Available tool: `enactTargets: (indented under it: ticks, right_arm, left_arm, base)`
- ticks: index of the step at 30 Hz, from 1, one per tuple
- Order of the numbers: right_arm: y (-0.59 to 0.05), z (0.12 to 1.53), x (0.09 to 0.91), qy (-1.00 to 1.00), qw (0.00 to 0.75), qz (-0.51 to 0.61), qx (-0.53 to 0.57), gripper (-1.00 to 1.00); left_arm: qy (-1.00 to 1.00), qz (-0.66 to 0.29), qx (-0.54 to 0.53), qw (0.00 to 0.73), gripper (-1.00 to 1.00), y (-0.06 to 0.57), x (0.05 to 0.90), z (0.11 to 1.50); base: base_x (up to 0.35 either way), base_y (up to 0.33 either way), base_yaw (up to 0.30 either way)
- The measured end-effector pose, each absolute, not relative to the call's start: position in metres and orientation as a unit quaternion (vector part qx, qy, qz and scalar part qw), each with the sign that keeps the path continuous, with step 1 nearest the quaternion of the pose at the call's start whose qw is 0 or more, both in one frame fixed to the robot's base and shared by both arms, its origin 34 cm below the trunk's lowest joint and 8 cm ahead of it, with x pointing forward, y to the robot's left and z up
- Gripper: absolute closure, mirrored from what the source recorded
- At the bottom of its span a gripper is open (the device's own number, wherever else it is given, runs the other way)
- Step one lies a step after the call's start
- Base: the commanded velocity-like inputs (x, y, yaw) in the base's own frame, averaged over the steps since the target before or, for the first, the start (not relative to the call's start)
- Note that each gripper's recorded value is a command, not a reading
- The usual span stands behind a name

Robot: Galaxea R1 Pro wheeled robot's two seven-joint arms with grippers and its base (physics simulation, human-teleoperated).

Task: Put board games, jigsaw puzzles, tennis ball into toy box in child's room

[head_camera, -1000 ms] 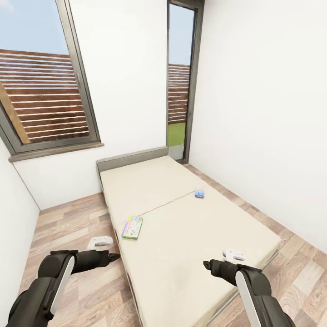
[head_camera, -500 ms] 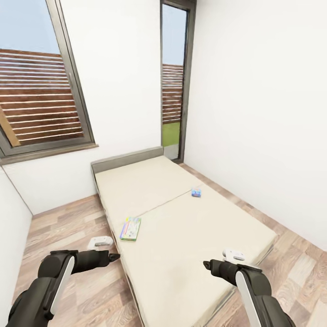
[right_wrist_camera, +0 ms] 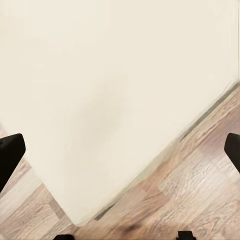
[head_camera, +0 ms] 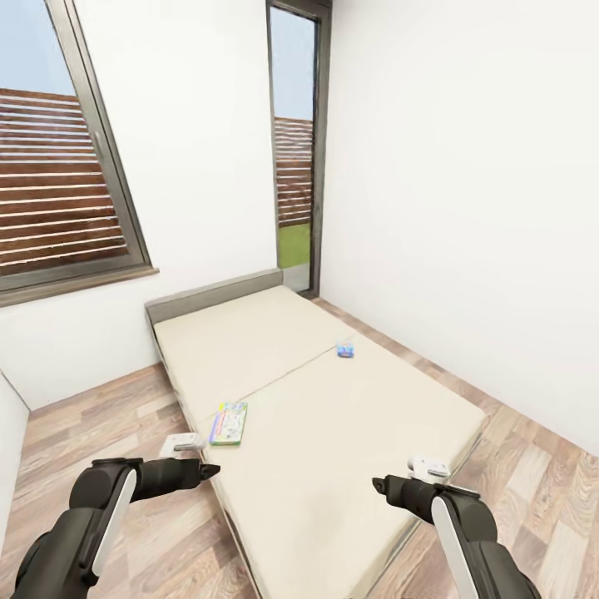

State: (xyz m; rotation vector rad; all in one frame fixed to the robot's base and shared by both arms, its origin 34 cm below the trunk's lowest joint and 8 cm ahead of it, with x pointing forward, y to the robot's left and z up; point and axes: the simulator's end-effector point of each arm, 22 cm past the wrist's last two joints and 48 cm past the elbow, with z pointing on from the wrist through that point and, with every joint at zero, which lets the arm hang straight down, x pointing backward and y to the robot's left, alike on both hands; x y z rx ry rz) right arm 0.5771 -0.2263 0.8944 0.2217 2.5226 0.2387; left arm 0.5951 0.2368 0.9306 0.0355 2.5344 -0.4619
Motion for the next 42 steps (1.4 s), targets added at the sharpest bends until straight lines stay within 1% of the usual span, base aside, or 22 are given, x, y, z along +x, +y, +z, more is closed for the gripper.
enactTargets:
  ticks: [27,36,42]
  right_arm:
    - [-0.2265,0.8944,0.577,0.948,0.294,0.09,0.083,-1.0]
    - [-0.2265,0.8944,0.5771,0.948,0.294,0.09,0.083,-1.0]
    - [-0.2266,0.8943,0.577,0.948,0.294,0.09,0.083,-1.0]
  left_arm:
    - [0.945,-0.172,0.013,0.279,-1.0,0.2367,0.5951,0.9307]
    - [0.945,-0.172,0.013,0.279,-1.0,0.2373,0.5952,0.9306]
    - [0.945,-0.172,0.013,0.279,-1.0,0.2373,0.5951,0.9307]
  base:
    - [0.0,0.218,-0.274]
    - [0.0,0.097,-0.28]
    - [0.0,0.221,-0.28]
